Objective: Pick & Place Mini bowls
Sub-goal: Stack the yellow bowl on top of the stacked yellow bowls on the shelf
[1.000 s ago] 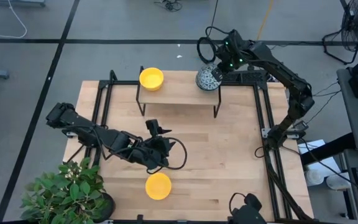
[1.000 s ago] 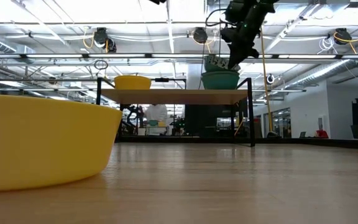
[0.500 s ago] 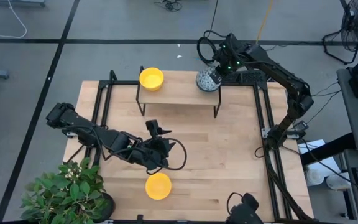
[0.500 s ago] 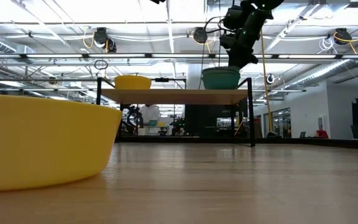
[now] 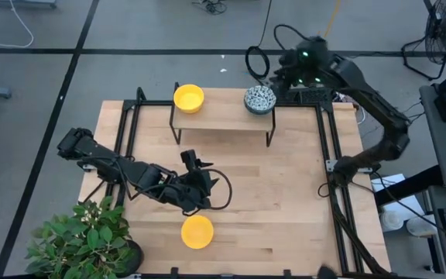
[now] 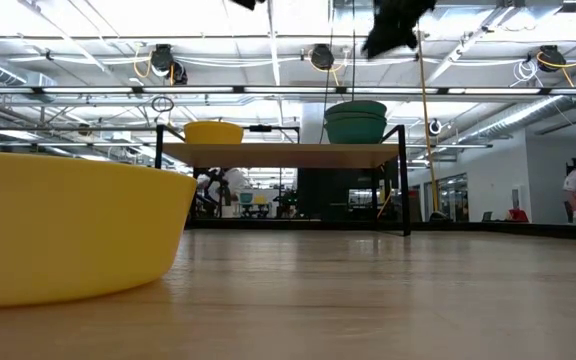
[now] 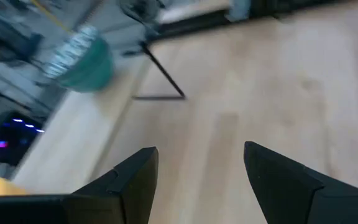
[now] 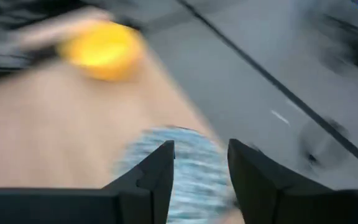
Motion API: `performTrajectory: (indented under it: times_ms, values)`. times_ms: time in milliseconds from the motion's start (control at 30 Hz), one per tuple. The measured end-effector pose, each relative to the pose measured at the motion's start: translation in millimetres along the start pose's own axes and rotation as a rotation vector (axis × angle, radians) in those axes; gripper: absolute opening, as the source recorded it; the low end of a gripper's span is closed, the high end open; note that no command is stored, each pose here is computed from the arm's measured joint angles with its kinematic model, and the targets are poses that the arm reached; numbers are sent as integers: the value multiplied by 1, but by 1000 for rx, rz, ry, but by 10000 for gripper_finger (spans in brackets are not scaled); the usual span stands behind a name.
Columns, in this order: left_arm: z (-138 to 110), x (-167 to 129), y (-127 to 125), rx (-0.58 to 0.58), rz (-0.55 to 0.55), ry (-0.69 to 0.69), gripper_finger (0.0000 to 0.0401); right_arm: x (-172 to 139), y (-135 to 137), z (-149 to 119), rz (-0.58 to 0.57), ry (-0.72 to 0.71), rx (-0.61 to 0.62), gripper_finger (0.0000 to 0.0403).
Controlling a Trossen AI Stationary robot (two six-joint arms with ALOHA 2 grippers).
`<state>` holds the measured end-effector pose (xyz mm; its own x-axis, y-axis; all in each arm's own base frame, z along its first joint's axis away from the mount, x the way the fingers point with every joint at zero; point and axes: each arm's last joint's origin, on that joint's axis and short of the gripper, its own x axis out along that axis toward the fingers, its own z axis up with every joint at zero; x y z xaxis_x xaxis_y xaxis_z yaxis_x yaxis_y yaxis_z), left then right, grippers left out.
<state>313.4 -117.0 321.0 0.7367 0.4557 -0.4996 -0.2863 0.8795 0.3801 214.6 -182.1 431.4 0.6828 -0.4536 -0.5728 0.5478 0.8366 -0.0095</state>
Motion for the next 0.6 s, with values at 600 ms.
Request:
performTrajectory:
  times_ms: [600]
  values:
    - [-27,-12,-19,-258,-583,462,241,-51,128,-140,876,-630,-353,135]
